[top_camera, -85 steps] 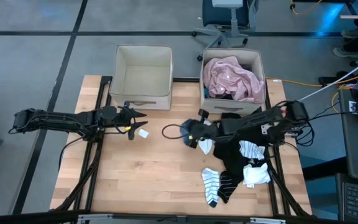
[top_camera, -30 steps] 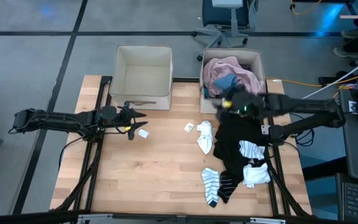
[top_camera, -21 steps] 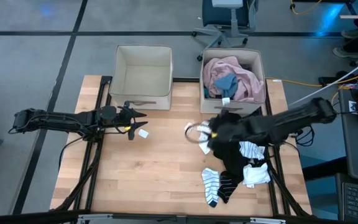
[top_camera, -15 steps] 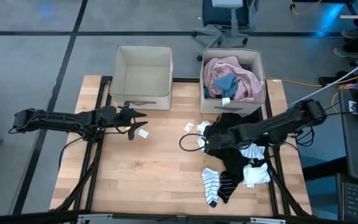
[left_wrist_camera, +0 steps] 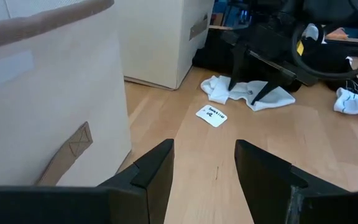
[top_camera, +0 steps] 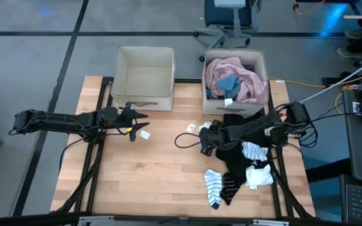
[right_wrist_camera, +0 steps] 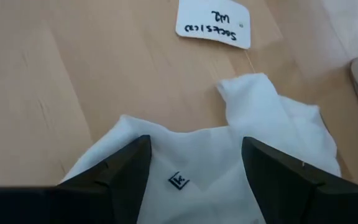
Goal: Sort clothes
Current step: Put the left white sock into the left laundry organizer
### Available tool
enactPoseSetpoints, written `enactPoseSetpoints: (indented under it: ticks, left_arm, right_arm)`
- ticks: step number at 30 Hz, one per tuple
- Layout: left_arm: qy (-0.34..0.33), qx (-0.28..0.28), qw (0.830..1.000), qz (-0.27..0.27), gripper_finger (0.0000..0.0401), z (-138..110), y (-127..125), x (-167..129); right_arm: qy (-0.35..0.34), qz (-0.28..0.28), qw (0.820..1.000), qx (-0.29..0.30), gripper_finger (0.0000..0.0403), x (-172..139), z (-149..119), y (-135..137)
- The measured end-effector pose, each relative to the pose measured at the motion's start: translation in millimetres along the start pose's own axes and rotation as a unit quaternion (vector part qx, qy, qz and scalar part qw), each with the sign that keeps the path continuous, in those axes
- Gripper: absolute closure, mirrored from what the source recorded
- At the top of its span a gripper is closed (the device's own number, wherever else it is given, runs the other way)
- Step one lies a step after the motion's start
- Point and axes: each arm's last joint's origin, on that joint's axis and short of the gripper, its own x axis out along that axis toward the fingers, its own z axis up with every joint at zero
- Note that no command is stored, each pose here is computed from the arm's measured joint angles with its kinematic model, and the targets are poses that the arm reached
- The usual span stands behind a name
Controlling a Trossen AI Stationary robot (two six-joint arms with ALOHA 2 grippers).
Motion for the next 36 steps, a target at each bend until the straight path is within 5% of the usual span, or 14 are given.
enactPoseSetpoints:
  ticks: [9,23,36]
  left_arm:
    - [0.001,0.002,1.000,0.000,0.0239,-0.2,0.0,0.0]
    - [0.001,0.002,1.000,0.000,0.0239,-0.3,0.0,0.0]
    - [0.002,0.002,1.000,0.000,0.0239,-0.3,0.0,0.0]
  right_arm:
    - [0.009,0.000,1.000,0.002,0.0177,5.1,-2.3,1.0]
    - [0.018,-0.006,1.000,-0.003,0.0386,5.8,-5.1,0.3]
    - [0.010,-0.002,1.000,-0.009,0.0394,2.4,-2.3,0.5]
